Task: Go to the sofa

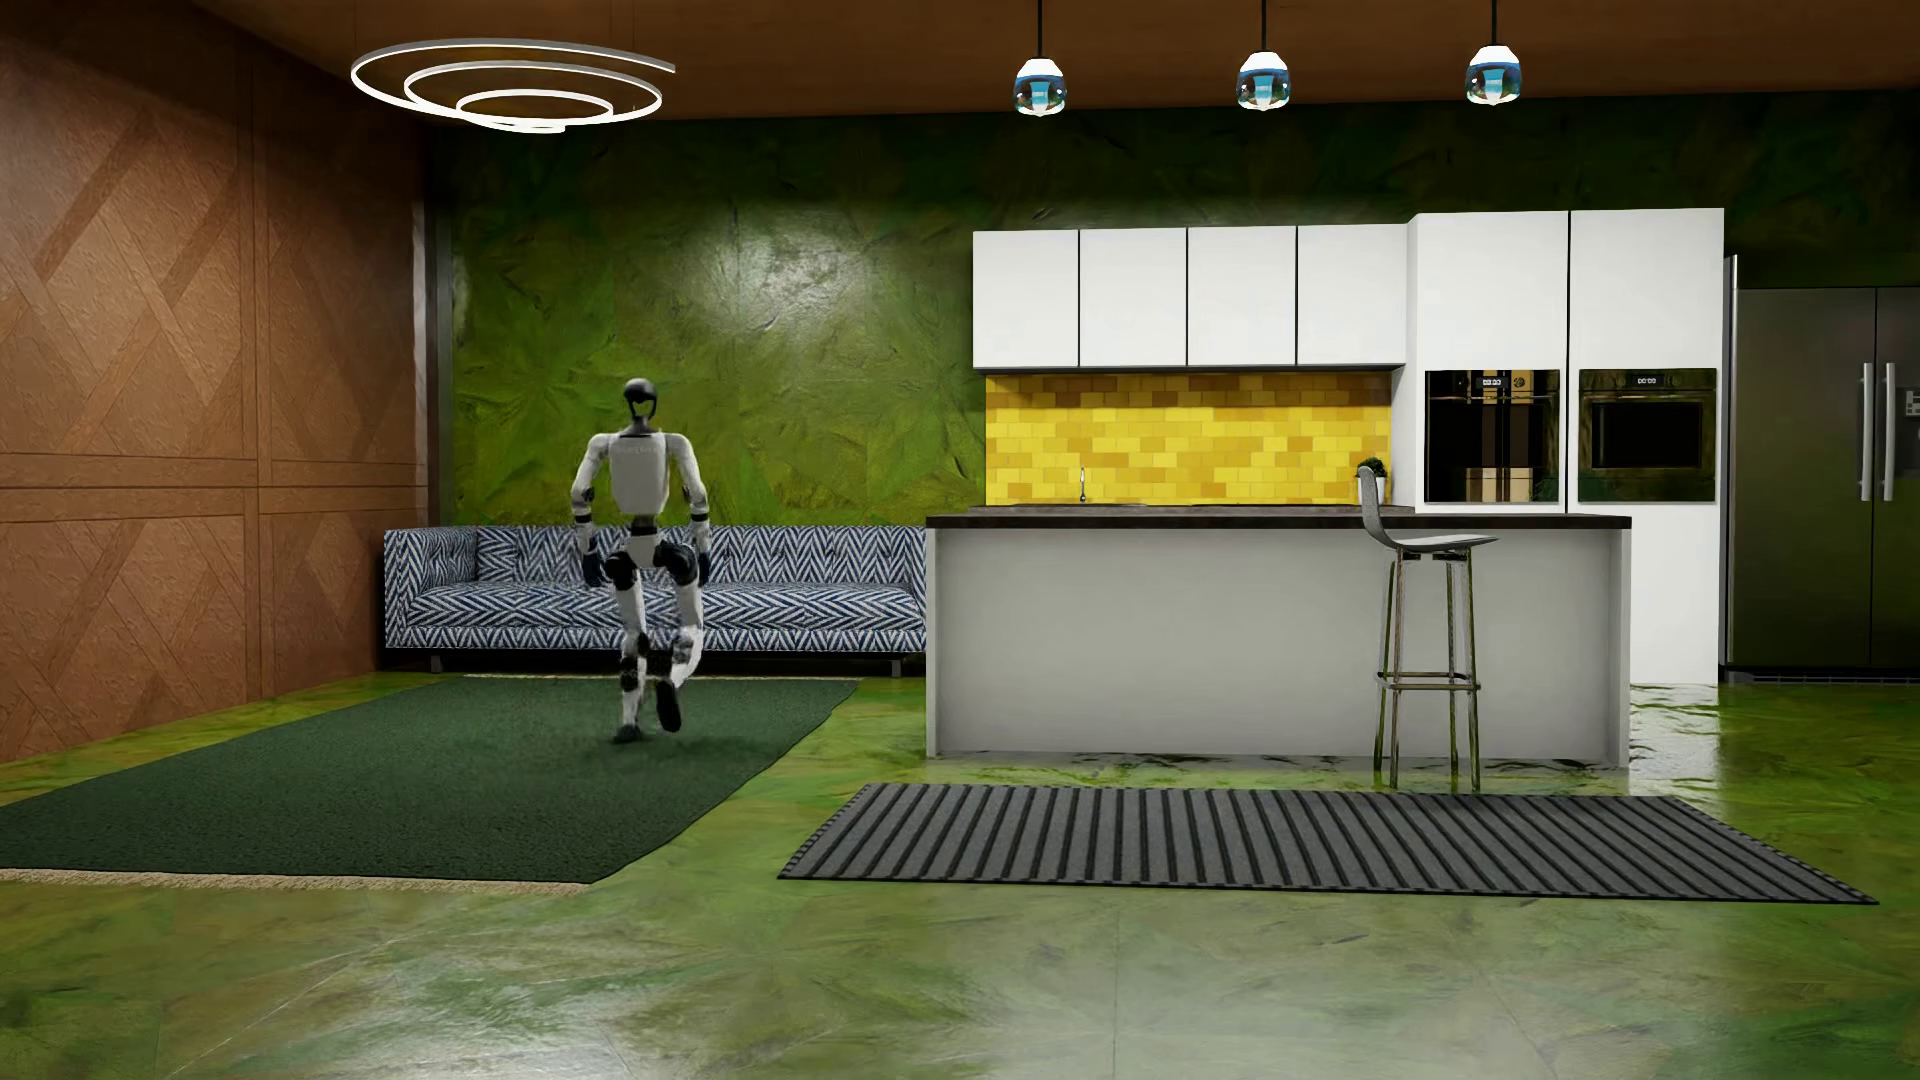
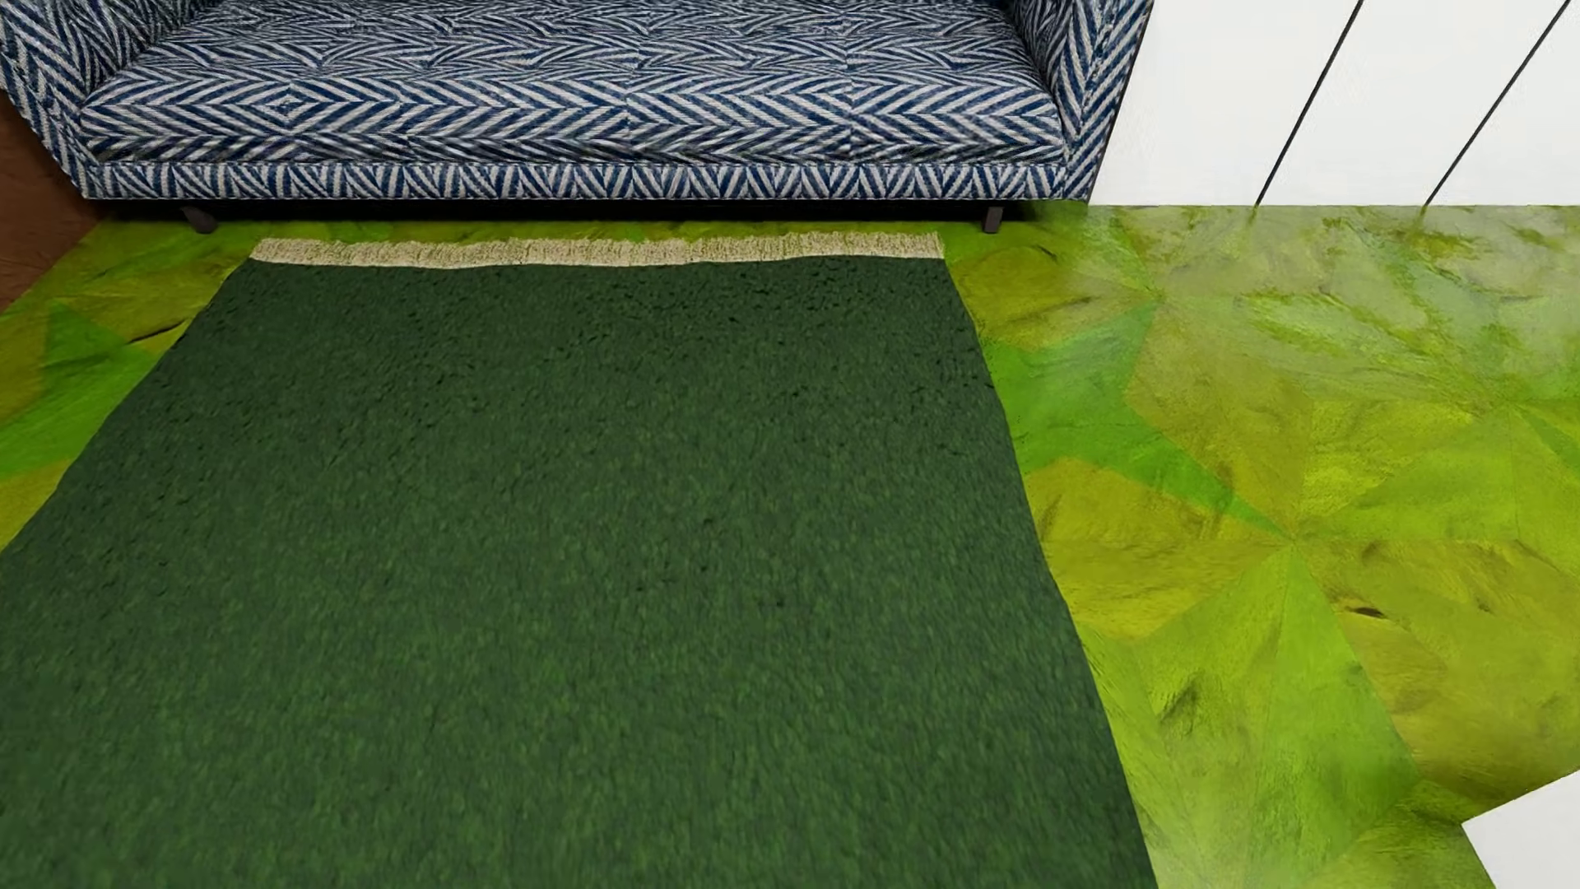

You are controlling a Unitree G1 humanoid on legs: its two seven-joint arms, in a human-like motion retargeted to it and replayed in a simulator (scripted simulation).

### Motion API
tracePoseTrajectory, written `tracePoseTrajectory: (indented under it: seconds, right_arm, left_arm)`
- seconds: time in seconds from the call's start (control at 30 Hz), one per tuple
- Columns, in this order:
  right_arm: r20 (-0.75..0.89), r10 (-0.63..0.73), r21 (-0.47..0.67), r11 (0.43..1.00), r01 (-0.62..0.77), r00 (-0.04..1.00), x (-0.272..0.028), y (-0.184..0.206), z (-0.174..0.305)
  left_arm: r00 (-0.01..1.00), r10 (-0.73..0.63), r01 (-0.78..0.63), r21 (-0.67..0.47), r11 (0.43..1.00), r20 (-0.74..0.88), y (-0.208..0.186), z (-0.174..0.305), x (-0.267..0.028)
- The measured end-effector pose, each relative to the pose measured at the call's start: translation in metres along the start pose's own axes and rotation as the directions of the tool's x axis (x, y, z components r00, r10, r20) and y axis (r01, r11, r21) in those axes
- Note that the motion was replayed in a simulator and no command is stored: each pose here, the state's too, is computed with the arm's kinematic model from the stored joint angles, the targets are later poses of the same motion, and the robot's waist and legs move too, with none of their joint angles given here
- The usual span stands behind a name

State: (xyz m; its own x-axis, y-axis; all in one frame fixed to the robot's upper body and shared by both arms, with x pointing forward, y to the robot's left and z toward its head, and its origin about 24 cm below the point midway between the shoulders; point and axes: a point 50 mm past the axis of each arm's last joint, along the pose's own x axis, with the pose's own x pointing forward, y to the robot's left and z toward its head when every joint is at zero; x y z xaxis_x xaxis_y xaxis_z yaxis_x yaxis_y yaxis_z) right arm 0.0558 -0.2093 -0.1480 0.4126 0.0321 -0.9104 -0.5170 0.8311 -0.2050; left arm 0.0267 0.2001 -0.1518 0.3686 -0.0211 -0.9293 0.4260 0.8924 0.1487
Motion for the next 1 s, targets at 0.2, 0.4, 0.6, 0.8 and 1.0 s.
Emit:
tracePoseTrajectory:
  seconds: [0.2, 0.4, 0.6, 0.8, 1.0]
  right_arm:
    - [-0.368, 0.251, -0.085, 0.950, -0.301, 0.895, -0.050, 0.083, -0.105]
    - [-0.375, 0.267, -0.125, 0.934, -0.333, 0.888, -0.047, 0.086, -0.102]
    - [0.115, 0.014, -0.084, 0.996, -0.004, 0.993, 0.007, -0.007, 0.037]
    - [0.393, -0.247, 0.080, 0.969, 0.235, 0.886, -0.004, -0.090, 0.123]
    - [0.045, 0.016, -0.047, 0.999, -0.014, 0.999, 0.015, 0.000, 0.029]
  left_arm:
    - [0.870, 0.188, -0.184, -0.053, 0.981, 0.455, 0.068, 0.131, -0.010]
    - [0.990, 0.104, -0.098, -0.063, 0.993, 0.100, 0.032, 0.040, 0.012]
    - [0.953, -0.052, 0.059, 0.016, 0.998, -0.298, -0.018, -0.078, -0.022]
    - [0.915, -0.060, 0.051, -0.033, 0.998, -0.399, -0.026, -0.109, -0.042]
    - [0.978, 0.011, -0.019, -0.035, 0.999, -0.211, 0.000, -0.052, -0.010]
